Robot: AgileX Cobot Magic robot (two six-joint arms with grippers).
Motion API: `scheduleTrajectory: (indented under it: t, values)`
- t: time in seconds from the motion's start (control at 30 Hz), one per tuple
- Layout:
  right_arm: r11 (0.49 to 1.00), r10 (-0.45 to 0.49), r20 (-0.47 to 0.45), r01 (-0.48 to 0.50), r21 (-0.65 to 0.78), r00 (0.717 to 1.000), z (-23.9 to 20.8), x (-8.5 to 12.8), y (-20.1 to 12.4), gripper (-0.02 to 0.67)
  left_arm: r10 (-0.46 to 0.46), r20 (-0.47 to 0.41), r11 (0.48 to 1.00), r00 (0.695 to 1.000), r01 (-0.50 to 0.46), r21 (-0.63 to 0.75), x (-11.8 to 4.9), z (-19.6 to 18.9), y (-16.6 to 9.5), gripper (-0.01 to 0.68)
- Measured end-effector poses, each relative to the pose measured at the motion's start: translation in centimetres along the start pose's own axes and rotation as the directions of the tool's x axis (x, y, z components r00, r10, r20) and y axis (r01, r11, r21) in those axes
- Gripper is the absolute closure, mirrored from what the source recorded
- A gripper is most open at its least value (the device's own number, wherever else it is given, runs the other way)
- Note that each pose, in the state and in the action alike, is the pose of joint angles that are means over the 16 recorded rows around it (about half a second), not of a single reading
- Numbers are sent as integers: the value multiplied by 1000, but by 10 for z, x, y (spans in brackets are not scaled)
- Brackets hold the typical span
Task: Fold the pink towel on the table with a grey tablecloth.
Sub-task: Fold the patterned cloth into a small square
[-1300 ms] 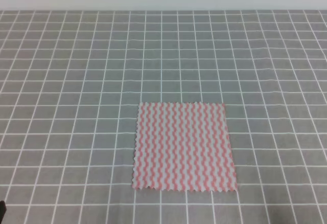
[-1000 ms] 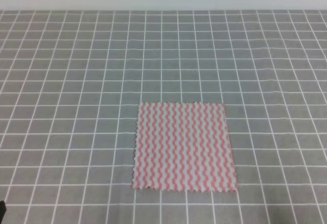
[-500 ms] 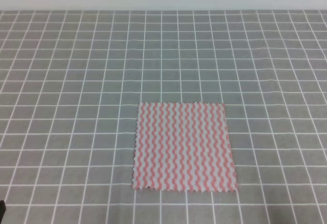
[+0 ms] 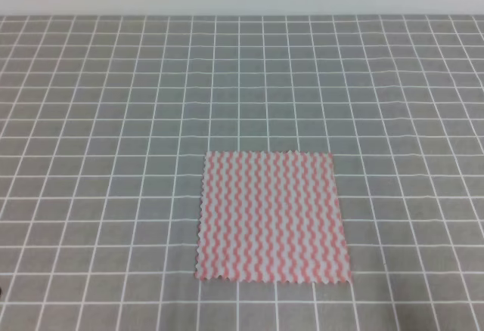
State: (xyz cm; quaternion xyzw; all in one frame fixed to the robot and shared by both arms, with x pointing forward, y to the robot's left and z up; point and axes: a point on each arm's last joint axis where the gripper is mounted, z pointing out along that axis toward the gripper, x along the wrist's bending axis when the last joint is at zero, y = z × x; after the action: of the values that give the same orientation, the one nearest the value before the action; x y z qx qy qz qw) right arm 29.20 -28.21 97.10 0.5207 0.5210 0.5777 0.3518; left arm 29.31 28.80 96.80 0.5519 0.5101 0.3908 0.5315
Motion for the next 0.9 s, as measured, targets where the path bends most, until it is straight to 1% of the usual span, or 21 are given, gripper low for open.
scheduleTrajectory:
  t: [0.1, 0.17, 0.3, 0.43, 0.53, 0.67, 0.8, 0.9]
  values:
    - [997, 65, -3, -65, -37, 998, 0, 0, 3, 666, -97, 15, 995, 995, 97, -35, -1, 0, 3, 676]
    - [991, 119, -9, -119, -56, 993, 0, 0, 5, 666, -167, 27, 984, 986, 168, -59, -2, 0, 5, 676]
    - [968, 235, -26, -237, -82, 972, 0, 0, 8, 666, -297, 50, 950, 954, 300, -90, -2, 0, 8, 676]
    - [941, 321, -40, -323, -97, 946, -1, 0, 10, 666, -393, 67, 909, 917, 399, -120, -1, -1, 11, 676]
    - [925, 363, -47, -366, -104, 931, -1, 0, 11, 666, -426, 71, 892, 902, 432, -134, -1, -1, 13, 676]
    - [906, 405, -56, -409, -112, 912, -1, 0, 12, 665, -434, 71, 888, 898, 439, -138, -1, -1, 13, 676]
    - [902, 411, -59, -416, -118, 909, -1, 1, 15, 665, -428, 75, 892, 900, 435, -127, -2, -1, 17, 676]
    - [904, 410, -61, -414, -108, 910, 0, 3, 22, 665, -426, 79, 897, 901, 432, -92, -5, 0, 24, 677]
